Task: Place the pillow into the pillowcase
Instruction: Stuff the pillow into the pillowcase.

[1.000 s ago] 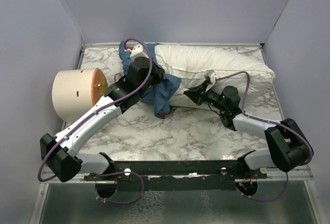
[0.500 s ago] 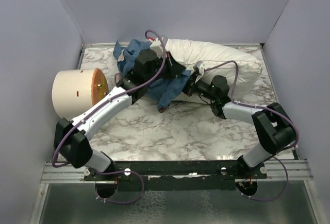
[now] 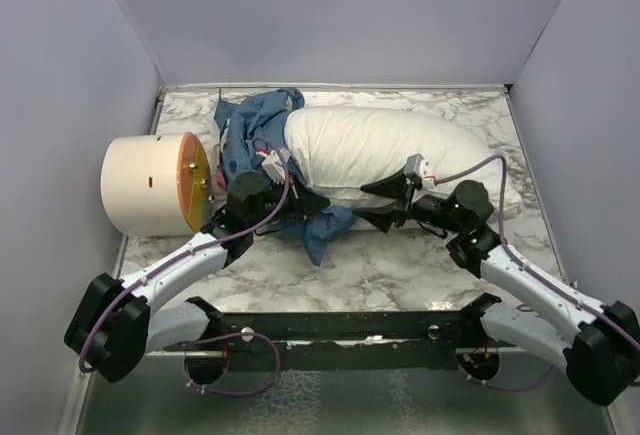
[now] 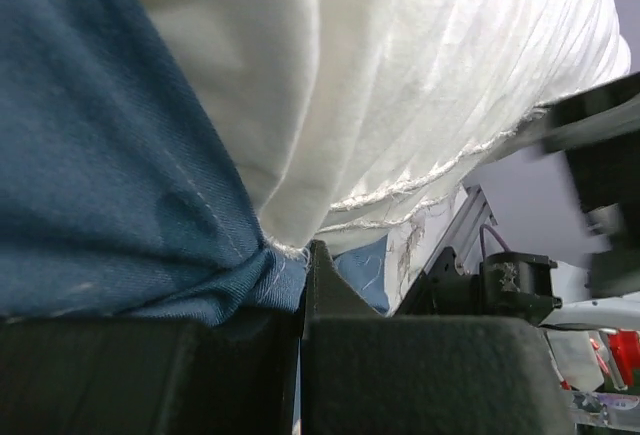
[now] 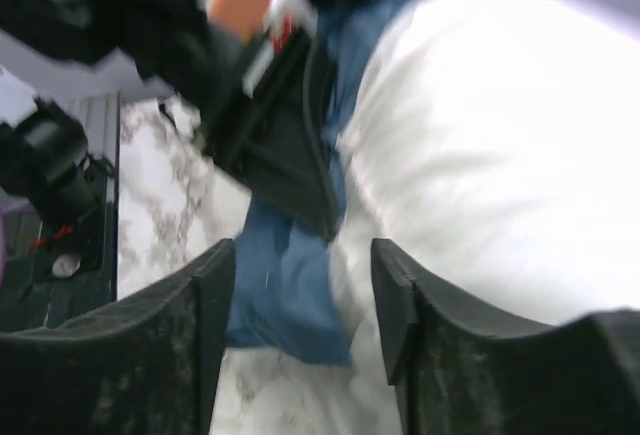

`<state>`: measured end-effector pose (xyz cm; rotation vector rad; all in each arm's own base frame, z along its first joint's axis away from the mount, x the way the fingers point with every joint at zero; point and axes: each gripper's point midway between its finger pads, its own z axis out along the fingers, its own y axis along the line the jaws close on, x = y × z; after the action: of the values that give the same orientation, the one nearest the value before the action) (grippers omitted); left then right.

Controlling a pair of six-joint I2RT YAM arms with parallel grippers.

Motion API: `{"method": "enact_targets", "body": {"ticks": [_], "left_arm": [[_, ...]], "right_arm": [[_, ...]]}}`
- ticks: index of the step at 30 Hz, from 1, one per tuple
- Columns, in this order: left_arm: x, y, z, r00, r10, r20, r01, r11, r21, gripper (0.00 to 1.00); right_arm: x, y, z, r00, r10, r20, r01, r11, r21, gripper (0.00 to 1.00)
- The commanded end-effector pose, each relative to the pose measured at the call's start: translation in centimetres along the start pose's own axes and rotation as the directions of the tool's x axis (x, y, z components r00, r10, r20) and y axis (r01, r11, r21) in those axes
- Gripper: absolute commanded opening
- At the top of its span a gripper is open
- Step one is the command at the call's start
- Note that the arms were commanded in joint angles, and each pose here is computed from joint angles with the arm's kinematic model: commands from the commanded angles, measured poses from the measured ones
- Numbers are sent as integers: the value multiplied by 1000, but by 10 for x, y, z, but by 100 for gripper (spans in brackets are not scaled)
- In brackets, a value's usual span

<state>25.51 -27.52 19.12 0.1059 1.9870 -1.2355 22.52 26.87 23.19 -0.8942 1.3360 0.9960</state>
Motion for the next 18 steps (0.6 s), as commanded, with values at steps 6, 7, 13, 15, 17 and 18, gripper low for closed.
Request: {"method": "enact_targets", "body": {"ticks": [6,7,13,15,17,18], "left_arm": [[13,4,-25,998,35,43,-37,999,32,0],[13,3,-29,998,38,53,-40,999,33,0],[8,2,-49,990,76,115,-78,997,15,0],[5,-1,-55,988,89,129,-91,996,10,0],[5,-3,-61,986,93,137,-96,995,13,0],[6,-4,-63,987,89,135,-92,996,14,0]], "right_arm": [[-94,-47,45,997,-15,-75,21,996,88,79],[-90,-58,57,994,15,-109,-4,995,99,80],[-32,-87,110,959,111,-260,-81,989,124,79],[5,-79,117,926,137,-351,-103,988,113,68],[46,-64,115,882,170,-440,-138,985,104,41],[66,-57,111,861,184,-475,-150,983,109,29]]}}
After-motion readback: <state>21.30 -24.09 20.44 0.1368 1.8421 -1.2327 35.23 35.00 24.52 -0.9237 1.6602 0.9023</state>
